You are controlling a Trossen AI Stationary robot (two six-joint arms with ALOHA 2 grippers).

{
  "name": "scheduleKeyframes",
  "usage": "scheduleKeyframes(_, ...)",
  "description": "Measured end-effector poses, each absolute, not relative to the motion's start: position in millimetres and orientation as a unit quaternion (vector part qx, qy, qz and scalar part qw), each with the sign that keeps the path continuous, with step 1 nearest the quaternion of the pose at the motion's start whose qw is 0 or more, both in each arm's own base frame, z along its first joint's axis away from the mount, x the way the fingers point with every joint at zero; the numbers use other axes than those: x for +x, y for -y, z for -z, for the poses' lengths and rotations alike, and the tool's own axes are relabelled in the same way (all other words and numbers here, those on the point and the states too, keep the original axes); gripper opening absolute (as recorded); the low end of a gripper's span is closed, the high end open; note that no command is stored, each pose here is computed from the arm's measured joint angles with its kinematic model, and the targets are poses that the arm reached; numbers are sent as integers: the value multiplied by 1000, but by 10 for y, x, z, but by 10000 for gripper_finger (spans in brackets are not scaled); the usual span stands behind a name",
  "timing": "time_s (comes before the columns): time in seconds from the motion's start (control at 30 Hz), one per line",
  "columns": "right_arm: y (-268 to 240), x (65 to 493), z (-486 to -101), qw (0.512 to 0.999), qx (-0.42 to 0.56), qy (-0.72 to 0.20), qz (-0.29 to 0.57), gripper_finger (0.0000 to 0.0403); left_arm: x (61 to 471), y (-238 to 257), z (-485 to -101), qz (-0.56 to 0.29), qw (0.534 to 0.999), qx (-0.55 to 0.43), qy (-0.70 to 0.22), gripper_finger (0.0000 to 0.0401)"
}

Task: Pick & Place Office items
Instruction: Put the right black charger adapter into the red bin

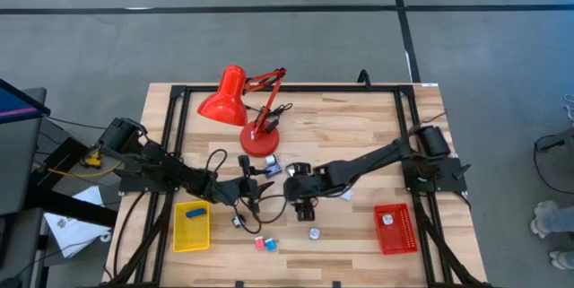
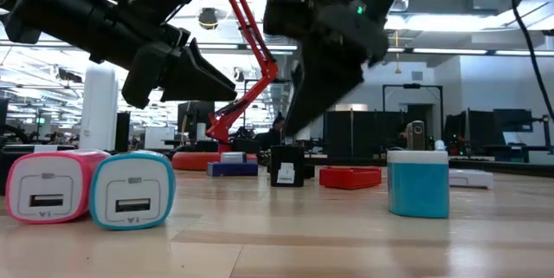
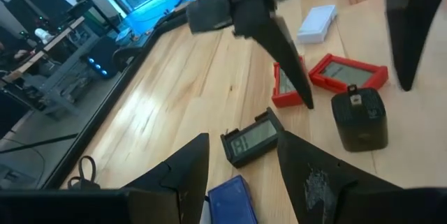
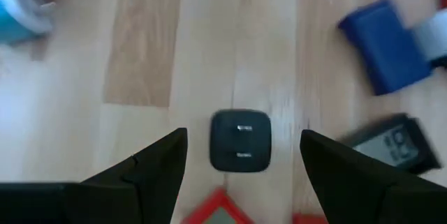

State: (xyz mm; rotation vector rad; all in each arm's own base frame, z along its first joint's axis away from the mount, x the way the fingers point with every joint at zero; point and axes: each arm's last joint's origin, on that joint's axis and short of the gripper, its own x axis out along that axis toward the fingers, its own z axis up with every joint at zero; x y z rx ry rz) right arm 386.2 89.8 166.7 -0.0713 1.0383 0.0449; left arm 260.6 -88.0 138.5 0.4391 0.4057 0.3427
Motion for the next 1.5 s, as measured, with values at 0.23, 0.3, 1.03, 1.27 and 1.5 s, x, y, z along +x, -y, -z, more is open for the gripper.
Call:
scheduleKeyframes(0.23,-836,3930,-1510,856,-11,-516,-37,253,2602,878,-1375,-167,940,217,-203,163)
scheduleKeyframes(0.3,-838,3941,-1491,855,-14,-517,-38,231,2601,878,-1373,-167,940,218,-205,163)
scheduleKeyframes(1.03,-1215,3120,-2292,826,45,-559,57,132,2594,875,-1359,-165,937,222,-211,163)
scheduleKeyframes(1.27,-1401,2118,-2365,759,223,-572,217,132,2595,875,-1358,-165,937,222,-211,163)
scheduleKeyframes(1.5,-1559,1325,-2209,741,318,-518,287,132,2595,875,-1359,-165,937,222,-211,163)
